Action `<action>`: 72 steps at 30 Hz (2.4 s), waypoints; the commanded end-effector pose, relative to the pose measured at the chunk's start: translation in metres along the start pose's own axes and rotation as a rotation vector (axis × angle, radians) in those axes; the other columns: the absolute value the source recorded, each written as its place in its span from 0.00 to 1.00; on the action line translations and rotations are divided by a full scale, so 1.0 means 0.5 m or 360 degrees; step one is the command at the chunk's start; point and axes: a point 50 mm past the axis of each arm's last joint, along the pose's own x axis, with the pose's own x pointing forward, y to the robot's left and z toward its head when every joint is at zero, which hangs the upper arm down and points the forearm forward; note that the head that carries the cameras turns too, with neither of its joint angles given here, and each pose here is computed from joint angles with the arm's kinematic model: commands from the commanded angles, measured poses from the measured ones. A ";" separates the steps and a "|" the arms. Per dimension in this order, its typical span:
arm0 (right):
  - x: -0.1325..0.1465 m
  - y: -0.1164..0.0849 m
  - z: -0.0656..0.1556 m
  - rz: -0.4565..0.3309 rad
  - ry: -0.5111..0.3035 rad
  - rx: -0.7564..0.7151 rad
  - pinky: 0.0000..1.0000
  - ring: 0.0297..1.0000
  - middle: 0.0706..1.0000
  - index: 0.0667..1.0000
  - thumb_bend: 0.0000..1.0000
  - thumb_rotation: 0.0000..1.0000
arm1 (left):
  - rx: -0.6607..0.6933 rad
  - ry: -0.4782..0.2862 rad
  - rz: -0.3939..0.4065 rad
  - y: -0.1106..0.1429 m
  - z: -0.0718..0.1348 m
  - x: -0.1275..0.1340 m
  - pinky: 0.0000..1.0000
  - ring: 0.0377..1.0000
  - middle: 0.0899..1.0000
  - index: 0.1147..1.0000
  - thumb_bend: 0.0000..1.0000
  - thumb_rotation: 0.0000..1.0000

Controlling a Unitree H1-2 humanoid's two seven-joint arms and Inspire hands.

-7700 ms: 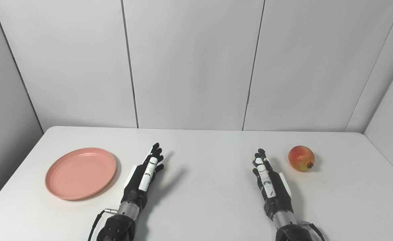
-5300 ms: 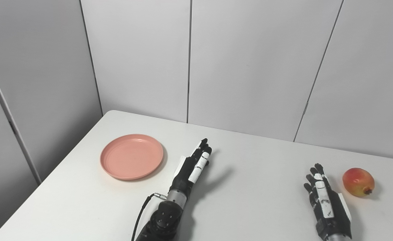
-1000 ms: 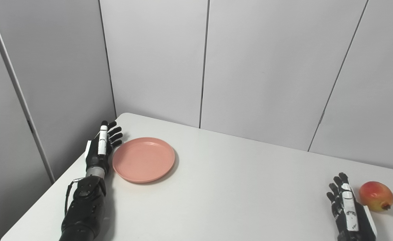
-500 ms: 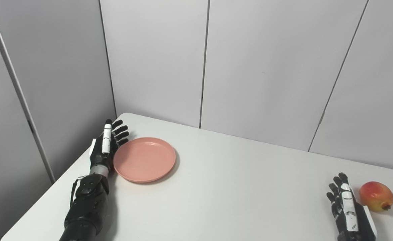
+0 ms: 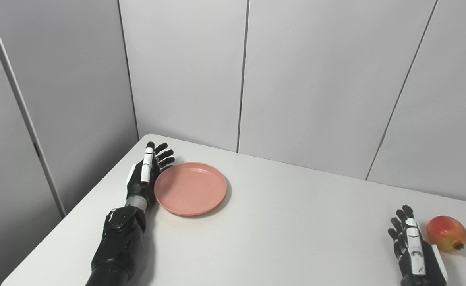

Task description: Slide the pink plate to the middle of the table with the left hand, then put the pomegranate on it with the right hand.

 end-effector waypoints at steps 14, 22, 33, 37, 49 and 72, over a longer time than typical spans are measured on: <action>0.023 0.004 0.047 0.0021 -0.0126 -0.0030 1.00 1.00 1.00 1.00 0.41 0.90 | 0.0054 -0.0020 -0.0141 -0.097 0.003 0.001 0.81 0.83 0.82 0.80 0.60 1.00; 0.023 0.006 0.047 0.0025 -0.0129 -0.0022 1.00 1.00 1.00 1.00 0.42 0.89 | 0.0074 0.0000 -0.0229 -0.138 0.001 -0.011 0.83 0.85 0.83 0.82 0.61 1.00; 0.026 0.011 0.044 0.0009 -0.0112 -0.0027 1.00 1.00 1.00 1.00 0.46 0.87 | 0.0128 0.0044 -0.0293 -0.169 -0.003 -0.028 0.83 0.84 0.83 0.81 0.61 1.00; 0.027 0.012 0.042 0.0012 -0.0109 -0.0006 1.00 1.00 1.00 1.00 0.49 0.85 | 0.0133 0.0058 -0.0332 -0.184 -0.007 -0.036 0.83 0.85 0.83 0.81 0.60 1.00; 0.030 0.022 0.037 -0.0015 -0.0094 -0.0029 1.00 0.98 0.99 1.00 0.52 0.84 | 0.0145 0.0081 -0.0425 -0.216 -0.009 -0.060 0.84 0.86 0.84 0.82 0.60 1.00; 0.033 0.069 0.040 -0.0034 -0.0090 0.0000 0.97 0.95 0.96 0.97 0.55 0.83 | 0.0155 0.0072 -0.0507 -0.267 -0.021 -0.109 0.88 0.90 0.90 0.89 0.56 1.00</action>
